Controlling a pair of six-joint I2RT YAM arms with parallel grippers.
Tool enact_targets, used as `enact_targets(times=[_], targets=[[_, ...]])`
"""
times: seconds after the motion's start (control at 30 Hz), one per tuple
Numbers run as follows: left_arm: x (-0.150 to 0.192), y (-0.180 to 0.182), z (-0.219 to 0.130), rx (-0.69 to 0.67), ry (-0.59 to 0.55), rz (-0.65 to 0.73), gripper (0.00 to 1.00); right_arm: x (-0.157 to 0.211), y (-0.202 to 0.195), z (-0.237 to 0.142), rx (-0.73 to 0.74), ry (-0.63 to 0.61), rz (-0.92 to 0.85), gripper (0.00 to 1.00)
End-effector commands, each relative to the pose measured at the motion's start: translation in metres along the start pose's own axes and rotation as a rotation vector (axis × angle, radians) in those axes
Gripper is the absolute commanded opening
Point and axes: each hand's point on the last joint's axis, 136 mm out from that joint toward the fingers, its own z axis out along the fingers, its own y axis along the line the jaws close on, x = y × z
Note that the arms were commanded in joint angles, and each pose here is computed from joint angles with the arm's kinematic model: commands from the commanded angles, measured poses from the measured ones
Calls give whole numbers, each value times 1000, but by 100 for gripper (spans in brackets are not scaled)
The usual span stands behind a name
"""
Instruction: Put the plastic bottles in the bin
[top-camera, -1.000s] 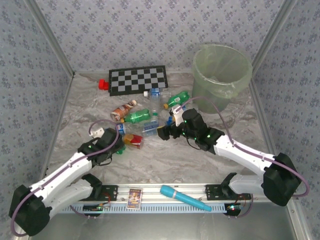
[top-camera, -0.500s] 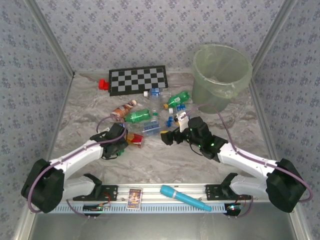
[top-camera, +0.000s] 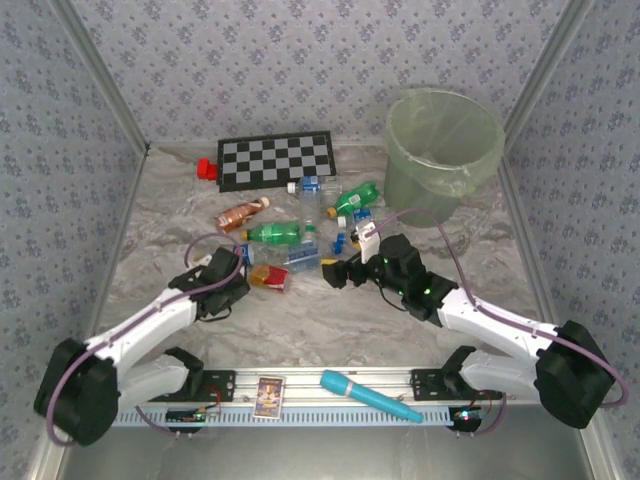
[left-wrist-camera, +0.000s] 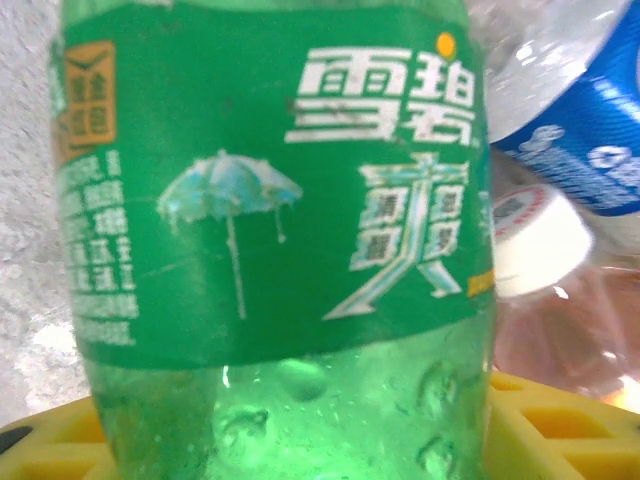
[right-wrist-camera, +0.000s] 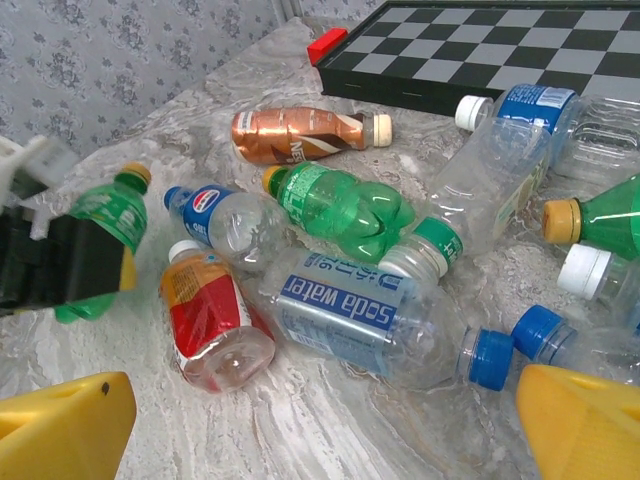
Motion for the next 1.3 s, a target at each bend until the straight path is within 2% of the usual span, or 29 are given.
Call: enact_targets(times=[0.0,0.13,0.33,0.57,0.77,0.93,1.07,1.27], targets=[[-5,7,-14,24,-35,32,46,2,-5,2,17,-18,10,100],[-14,-7,-39,156,-79,97,46,-7,2,-3,-17,-22,70,99],[-18,-39,-74,419,-160,251,47,-42,4,-15,-9,-78,233,100],[-6,-77,-118,724,-191,418,47,-86,35,-16,-163,-102,285,100],[7,-99,-151,937,-171,462,47,-109,61,1,-274,-66,329,84],[19,-105,-161,988,-141,505,47,-118,90,29,-362,41,328,63],[27,-109,-167,1014,-125,536,47,-125,115,52,-409,102,306,61],[32,-110,-173,1026,-118,565,47,-115,137,80,-461,198,320,54]])
